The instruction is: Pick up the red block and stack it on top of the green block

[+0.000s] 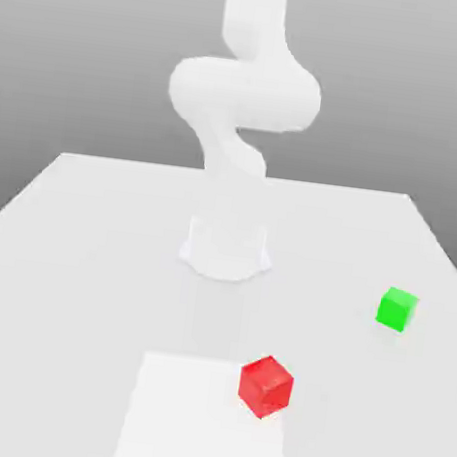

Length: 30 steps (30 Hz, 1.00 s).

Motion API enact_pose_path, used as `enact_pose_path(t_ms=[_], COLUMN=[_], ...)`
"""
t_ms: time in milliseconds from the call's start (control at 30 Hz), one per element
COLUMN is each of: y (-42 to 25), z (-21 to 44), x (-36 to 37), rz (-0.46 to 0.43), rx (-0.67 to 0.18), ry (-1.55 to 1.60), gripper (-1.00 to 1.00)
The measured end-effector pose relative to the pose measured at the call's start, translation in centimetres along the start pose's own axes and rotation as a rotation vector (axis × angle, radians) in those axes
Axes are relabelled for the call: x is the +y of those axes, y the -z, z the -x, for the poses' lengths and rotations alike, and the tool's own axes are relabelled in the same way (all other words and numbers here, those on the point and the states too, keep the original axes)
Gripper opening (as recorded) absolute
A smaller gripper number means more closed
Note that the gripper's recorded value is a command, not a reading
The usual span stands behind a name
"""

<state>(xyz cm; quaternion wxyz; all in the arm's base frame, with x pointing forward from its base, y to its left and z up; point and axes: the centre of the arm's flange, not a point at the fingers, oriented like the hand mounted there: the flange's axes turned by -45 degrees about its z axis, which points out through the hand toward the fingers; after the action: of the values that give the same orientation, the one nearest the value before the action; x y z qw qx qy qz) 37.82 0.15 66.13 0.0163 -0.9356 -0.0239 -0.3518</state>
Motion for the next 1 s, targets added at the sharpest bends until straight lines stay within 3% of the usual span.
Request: enact_pose_path(t_ms=[333,600,933,967,1000], y=[-22.9,-33.0,-38.3,-38.6,-38.6], z=[11.7,28.3,34.3,34.6,34.6], x=[-4.0,-6.8,-6.7,-6.7,-6.7], rz=[-0.158,-0.198,-0.198,-0.198,-0.198], rx=[-0.372,-0.669,-0.701,-0.702,-0.702], ry=[0.258,0.536,0.568,0.568,0.568], gripper=[0.0,0.0,0.0,-1.0,-1.0])
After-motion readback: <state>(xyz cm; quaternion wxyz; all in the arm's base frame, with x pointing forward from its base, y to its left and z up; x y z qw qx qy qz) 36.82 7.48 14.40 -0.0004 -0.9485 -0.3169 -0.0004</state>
